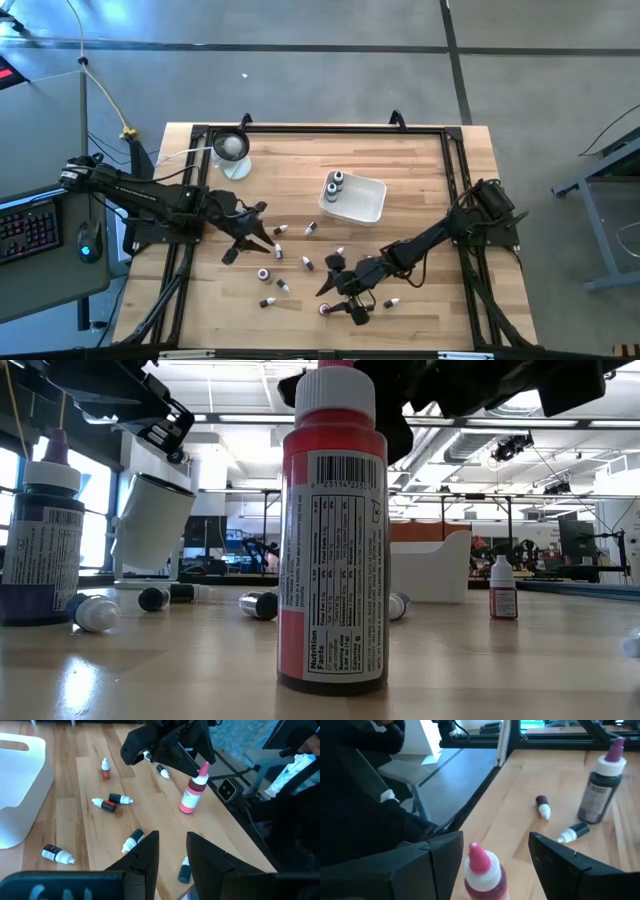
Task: Pick & Place food coloring
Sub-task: Put the big pink food coloring bottle into the white bin
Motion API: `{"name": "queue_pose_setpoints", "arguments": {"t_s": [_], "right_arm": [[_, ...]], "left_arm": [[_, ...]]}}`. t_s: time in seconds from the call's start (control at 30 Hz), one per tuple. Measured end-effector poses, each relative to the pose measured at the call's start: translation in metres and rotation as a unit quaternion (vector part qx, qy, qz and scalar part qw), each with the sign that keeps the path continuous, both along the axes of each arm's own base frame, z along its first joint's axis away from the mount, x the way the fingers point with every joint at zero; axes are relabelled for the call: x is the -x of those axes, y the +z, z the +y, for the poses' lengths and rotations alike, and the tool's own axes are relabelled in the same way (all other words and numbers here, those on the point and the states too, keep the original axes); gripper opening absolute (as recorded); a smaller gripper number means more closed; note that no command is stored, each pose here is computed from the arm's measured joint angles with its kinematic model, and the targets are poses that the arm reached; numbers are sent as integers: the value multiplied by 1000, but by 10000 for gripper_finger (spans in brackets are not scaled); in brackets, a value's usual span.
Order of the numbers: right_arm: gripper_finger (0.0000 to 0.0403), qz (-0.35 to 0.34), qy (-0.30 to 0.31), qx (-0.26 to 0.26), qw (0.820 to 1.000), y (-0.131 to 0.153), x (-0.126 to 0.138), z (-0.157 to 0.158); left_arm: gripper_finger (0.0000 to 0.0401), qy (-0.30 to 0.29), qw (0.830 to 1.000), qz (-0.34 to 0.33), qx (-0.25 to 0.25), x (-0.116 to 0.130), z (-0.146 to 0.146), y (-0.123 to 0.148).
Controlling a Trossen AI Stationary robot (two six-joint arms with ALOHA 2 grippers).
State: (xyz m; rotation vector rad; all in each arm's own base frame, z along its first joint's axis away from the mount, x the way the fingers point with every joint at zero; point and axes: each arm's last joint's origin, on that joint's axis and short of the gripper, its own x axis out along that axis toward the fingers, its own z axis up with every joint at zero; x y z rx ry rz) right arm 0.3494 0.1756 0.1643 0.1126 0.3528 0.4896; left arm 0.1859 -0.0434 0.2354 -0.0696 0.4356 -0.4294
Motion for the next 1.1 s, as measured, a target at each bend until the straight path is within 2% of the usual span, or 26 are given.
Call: {"name": "queue_pose_setpoints", "arguments": {"t_s": [0.3, 0.57, 0.73, 1.1], "right_arm": [[220, 18, 12, 7, 1000, -7, 1, 0], [214, 5, 21, 29, 999, -20, -3, 2], [175, -18, 25, 32, 999, -16, -4, 3], [95, -21, 29, 36, 999, -16, -4, 2]], "left_arm": [[98, 3, 1000, 0, -1, 0, 0, 0], [98, 4, 1000, 1, -1, 0, 0, 0], [98, 4, 1000, 1, -2, 0, 0, 0], [98, 4, 1000, 1, -2, 0, 0, 0]]}}
